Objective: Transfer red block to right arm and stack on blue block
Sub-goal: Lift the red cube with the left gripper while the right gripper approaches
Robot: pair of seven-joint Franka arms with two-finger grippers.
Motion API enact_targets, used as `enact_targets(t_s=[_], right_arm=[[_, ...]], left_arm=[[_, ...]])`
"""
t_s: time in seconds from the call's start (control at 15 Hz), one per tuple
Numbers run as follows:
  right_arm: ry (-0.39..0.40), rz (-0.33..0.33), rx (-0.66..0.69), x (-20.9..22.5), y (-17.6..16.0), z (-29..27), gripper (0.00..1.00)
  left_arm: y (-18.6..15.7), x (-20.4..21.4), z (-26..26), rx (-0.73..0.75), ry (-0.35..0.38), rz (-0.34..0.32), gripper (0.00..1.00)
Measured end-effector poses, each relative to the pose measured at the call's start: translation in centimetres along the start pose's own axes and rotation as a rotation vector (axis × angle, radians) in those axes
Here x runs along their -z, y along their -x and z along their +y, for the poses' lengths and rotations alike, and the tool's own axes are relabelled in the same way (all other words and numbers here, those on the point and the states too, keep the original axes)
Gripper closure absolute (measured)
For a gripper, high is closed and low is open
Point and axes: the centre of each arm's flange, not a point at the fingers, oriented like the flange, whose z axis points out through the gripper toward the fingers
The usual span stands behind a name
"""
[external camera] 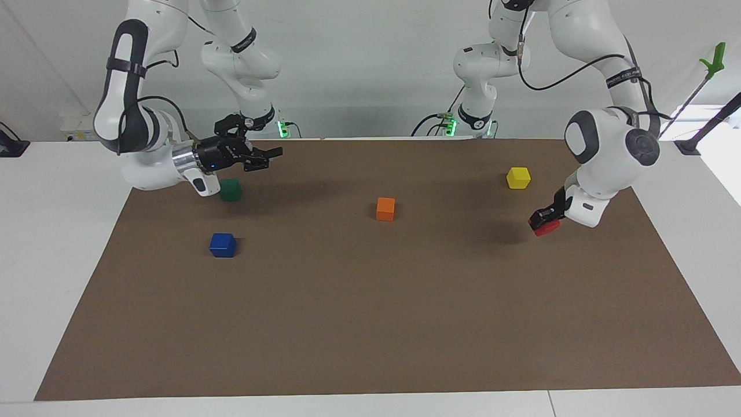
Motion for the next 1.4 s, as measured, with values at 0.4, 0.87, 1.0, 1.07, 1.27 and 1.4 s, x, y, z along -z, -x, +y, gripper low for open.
enact_targets(t_s=[0.4,0.87,1.0,1.07,1.27,1.4], right_arm=[[-0.276,0.022,-0.06,-7.0,-0.5,5.1,0.0],[-0.378,0.044,-0.104,-12.8,0.5,8.1,0.0],[-0.385,0.047,-0.096,-14.0,1.1,9.7,0.0],[-0.393,0.046,-0.093,-14.5,1.3,10.6,0.0],[-0.417,0.044,-0.096,-15.3,1.7,12.1,0.0],[-0.428,0.067,-0.089,-15.5,1.5,12.9,0.0]], left_arm=[[13.7,9.3,12.0,0.508,0.262,-0.181,0.46],[21.6,7.6,21.8,0.935,0.328,-0.378,0.46],[21.9,7.1,23.2,1.085,0.418,-0.445,0.46],[22.4,6.8,23.6,1.147,0.437,-0.466,0.46],[24.6,7.2,24.4,1.223,0.454,-0.492,0.46],[26.0,7.1,24.9,1.289,0.472,-0.508,0.46]])
